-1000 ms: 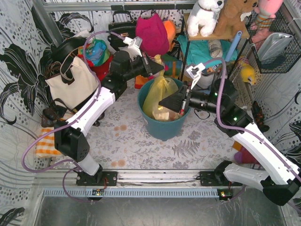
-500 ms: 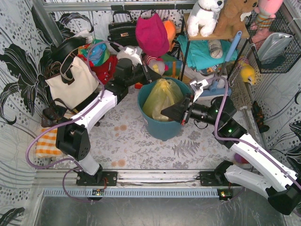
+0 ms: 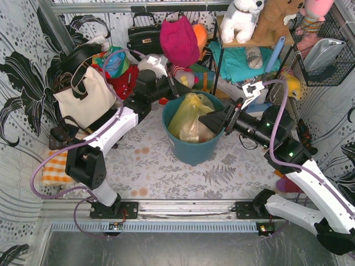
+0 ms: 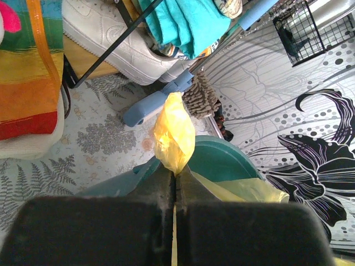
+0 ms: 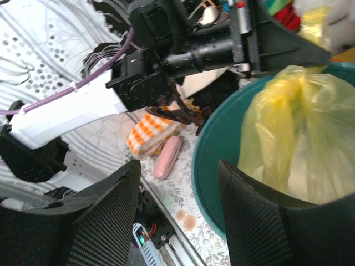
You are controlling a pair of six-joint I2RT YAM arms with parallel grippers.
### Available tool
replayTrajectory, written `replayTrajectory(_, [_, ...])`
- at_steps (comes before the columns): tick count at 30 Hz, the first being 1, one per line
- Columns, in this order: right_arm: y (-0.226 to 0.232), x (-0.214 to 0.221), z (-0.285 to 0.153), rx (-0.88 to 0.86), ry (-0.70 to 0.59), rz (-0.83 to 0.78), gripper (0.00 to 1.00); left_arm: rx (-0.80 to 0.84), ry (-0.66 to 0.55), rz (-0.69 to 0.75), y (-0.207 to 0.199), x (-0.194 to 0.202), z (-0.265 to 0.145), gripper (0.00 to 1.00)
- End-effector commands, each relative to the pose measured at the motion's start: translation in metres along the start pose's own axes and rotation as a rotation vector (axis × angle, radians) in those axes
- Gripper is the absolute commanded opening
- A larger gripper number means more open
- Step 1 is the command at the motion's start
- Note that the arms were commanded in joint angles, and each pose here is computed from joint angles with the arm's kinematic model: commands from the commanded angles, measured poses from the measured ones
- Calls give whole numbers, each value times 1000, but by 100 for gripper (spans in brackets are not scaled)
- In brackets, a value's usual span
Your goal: Tie the trash bag
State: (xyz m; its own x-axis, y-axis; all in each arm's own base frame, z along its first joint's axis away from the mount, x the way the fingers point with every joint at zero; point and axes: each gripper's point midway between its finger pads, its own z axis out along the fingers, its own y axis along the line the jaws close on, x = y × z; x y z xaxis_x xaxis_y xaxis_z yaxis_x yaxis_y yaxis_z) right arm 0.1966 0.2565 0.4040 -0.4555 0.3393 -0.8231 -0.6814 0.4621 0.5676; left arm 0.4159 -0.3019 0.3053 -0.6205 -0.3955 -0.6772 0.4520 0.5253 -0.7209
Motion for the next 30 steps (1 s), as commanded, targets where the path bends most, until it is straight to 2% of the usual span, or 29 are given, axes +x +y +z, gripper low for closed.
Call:
replayTrajectory(1, [-27, -1, -12, 185, -8, 25, 58, 97, -52, 42, -26, -17, -10, 0])
replayTrajectory(11, [-32, -15, -23, 251, -54, 16, 67, 167, -69, 78, -47, -22, -22, 0])
replayTrajectory(20, [5, -34, -26, 123, -47, -10, 64, 191, -84, 87, -57, -26, -30, 0])
replayTrajectory(27, [2, -30, -28, 162, 4, -9, 63, 202, -92, 94, -63, -29, -34, 0])
replayTrajectory(30, [-12, -22, -30, 235, 46, -4, 60, 207, -93, 95, -64, -29, -35, 0])
